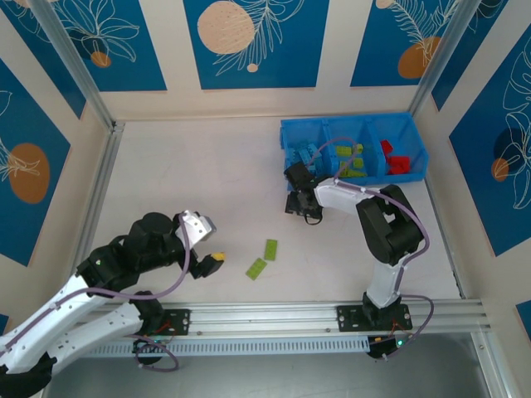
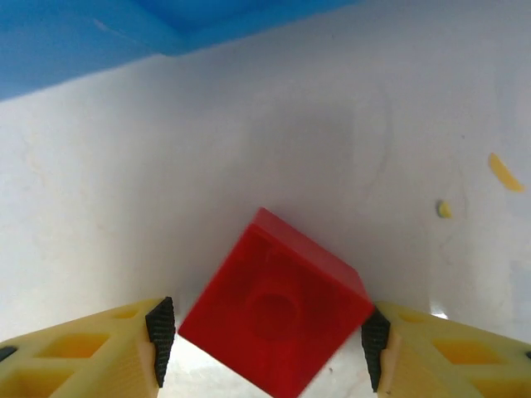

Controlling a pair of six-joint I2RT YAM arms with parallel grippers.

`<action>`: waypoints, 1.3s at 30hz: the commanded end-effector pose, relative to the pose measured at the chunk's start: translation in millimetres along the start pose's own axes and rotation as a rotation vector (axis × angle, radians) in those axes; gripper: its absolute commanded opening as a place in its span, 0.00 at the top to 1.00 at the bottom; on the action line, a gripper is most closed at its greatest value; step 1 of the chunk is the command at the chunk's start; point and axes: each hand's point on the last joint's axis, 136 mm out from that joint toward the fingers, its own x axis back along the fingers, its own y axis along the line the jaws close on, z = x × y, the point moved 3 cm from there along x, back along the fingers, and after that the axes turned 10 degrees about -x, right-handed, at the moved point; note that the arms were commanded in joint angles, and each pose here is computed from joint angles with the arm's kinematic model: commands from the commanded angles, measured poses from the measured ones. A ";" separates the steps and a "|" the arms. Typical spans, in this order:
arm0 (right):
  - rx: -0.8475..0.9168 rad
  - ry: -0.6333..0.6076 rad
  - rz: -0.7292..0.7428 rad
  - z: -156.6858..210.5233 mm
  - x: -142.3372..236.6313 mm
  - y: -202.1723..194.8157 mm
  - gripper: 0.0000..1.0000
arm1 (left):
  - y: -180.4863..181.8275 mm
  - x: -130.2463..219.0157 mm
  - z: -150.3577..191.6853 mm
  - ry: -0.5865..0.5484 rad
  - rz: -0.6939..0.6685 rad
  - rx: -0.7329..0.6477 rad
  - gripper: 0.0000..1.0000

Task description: Sort the legos into containers by color

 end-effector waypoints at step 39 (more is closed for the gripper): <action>-0.384 -0.460 -0.244 -129.2 180.1 -125.6 0.78 | -1.7 -3.7 -1.8 -0.012 0.029 -0.018 0.00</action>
